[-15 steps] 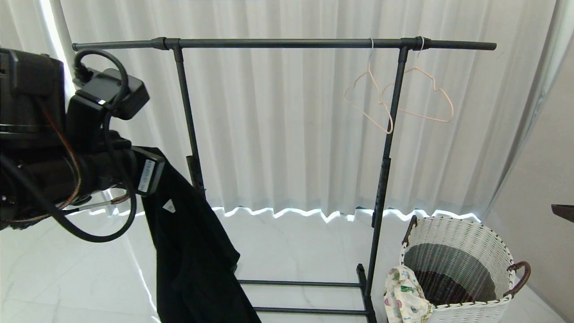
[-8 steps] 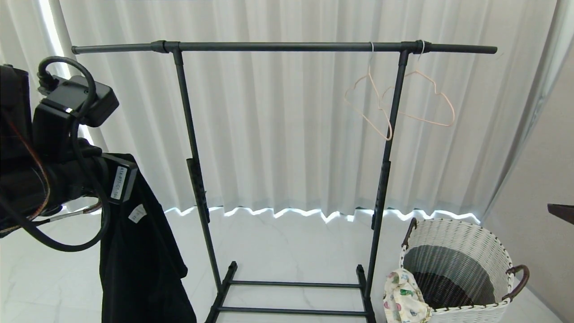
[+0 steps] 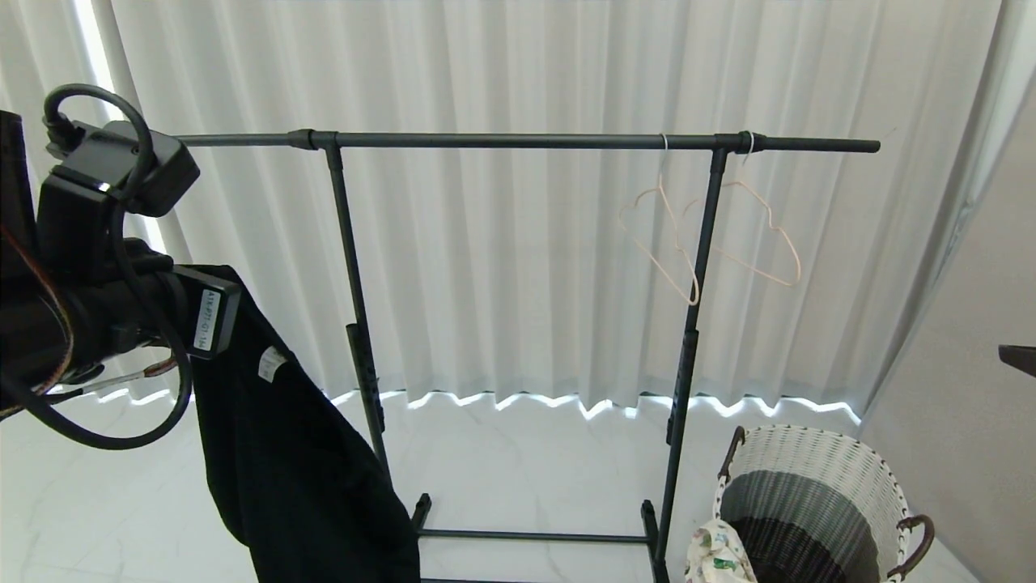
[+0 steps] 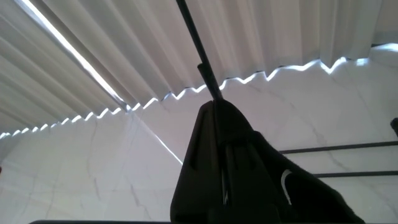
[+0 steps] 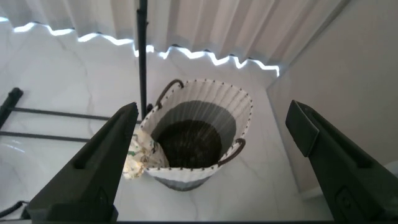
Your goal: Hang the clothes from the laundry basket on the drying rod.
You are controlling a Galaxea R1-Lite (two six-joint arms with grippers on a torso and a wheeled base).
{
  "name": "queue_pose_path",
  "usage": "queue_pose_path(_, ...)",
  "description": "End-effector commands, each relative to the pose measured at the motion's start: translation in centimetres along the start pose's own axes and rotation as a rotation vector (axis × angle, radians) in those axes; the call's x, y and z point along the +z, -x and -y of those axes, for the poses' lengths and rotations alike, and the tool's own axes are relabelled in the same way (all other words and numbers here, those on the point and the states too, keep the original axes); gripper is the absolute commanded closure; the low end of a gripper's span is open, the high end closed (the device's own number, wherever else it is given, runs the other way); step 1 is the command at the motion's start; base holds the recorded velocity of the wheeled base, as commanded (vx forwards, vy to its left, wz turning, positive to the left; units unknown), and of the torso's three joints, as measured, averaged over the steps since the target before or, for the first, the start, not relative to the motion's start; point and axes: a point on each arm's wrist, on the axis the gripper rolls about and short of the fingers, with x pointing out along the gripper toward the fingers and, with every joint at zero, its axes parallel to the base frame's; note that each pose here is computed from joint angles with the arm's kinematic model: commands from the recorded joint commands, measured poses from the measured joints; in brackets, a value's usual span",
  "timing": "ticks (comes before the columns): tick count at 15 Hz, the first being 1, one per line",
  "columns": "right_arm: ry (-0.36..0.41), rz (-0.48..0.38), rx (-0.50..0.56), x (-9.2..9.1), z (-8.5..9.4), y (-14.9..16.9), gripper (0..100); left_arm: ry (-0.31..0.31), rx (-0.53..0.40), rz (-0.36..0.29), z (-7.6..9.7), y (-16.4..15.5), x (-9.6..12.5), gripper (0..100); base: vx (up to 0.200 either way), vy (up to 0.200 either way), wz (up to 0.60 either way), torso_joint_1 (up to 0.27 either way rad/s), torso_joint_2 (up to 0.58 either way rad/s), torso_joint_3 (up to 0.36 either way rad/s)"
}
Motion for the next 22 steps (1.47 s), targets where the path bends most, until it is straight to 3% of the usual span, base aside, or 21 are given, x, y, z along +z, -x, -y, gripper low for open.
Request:
queue_pose_path(1,-0.002,0.000,-0.002,0.25,0.06,-0.19,0,-0.001,-0.001,-0.003,0.04,-0.08,-0.03,100,0.000,0.000,0.00,0.203,-0.47,-0.290)
queue_pose_path(15,-0.004,0.002,-0.006,0.18,0.05,-0.44,0,-0.007,-0.013,0.003,0.29,0.02,0.06,100,0.000,0.000,0.00,0.226,-0.51,-0.283)
queue_pose_path(19,-0.004,0.044,-0.010,0.63,0.10,-1.08,0,-0.006,-0.012,0.004,0.27,0.06,0.07,100,0.000,0.000,0.00,0.074,-0.15,-0.083)
queue_pose_path(22,-0.002,0.044,-0.010,0.67,0.10,-1.16,0,-0.010,-0.031,0.022,0.55,0.53,0.23,100,0.200,0.000,0.00,0.007,-0.02,-0.011)
